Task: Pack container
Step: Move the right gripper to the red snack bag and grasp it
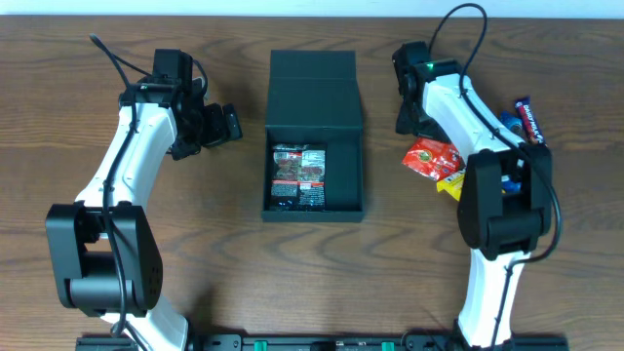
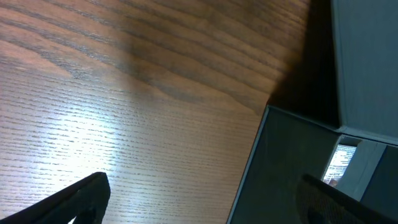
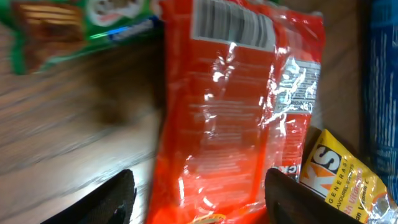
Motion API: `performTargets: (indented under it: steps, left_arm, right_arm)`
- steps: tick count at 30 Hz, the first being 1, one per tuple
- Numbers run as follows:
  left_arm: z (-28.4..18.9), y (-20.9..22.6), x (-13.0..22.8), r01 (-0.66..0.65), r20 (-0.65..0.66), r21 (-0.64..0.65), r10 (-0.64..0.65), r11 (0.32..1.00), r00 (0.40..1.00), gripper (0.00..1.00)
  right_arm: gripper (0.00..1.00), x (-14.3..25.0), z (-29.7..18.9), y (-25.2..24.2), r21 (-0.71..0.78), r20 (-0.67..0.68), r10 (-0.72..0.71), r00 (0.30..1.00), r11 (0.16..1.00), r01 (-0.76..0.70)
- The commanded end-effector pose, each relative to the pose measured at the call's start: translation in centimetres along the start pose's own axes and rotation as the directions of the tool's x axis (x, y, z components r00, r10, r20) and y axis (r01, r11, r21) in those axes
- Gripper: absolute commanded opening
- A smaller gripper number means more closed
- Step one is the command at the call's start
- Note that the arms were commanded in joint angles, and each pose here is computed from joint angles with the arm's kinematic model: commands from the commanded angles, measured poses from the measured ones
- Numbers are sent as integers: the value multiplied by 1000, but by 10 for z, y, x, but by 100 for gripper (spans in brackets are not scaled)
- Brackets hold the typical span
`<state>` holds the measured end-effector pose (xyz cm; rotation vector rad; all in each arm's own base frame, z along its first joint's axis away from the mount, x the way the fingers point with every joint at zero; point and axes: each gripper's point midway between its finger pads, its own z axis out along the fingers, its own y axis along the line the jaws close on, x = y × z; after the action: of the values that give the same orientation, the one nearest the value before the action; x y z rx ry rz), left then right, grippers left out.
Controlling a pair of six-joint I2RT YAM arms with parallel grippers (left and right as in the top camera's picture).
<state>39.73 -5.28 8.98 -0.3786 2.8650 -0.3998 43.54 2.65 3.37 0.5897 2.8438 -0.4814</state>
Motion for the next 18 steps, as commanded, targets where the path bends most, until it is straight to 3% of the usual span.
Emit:
performTargets:
  steps: [1, 5, 9, 14, 18]
  left_arm:
    - [3, 1, 3, 3, -12, 1, -3, 1000, 1000, 96]
    - [4, 1, 3, 3, -13, 0, -3, 1000, 1000, 96]
    - [3, 1, 3, 3, -13, 0, -3, 1000, 1000, 96]
    - [4, 1, 3, 2, -13, 0, -2, 1000, 1000, 95]
    - [3, 1, 2, 2, -11, 0, -2, 1000, 1000, 96]
  right_arm:
    - [65, 5, 17, -4, 66, -14, 30, 999, 997, -29]
    - [58, 18, 31, -7, 110, -64, 3, 998, 994, 4]
    - [27, 22, 35, -11, 137, -79, -7, 997, 990, 18]
    - [2, 14, 22, -13, 139, -74, -7, 997, 990, 17]
    - [1, -9, -9, -15, 139, -35, -1, 999, 990, 6]
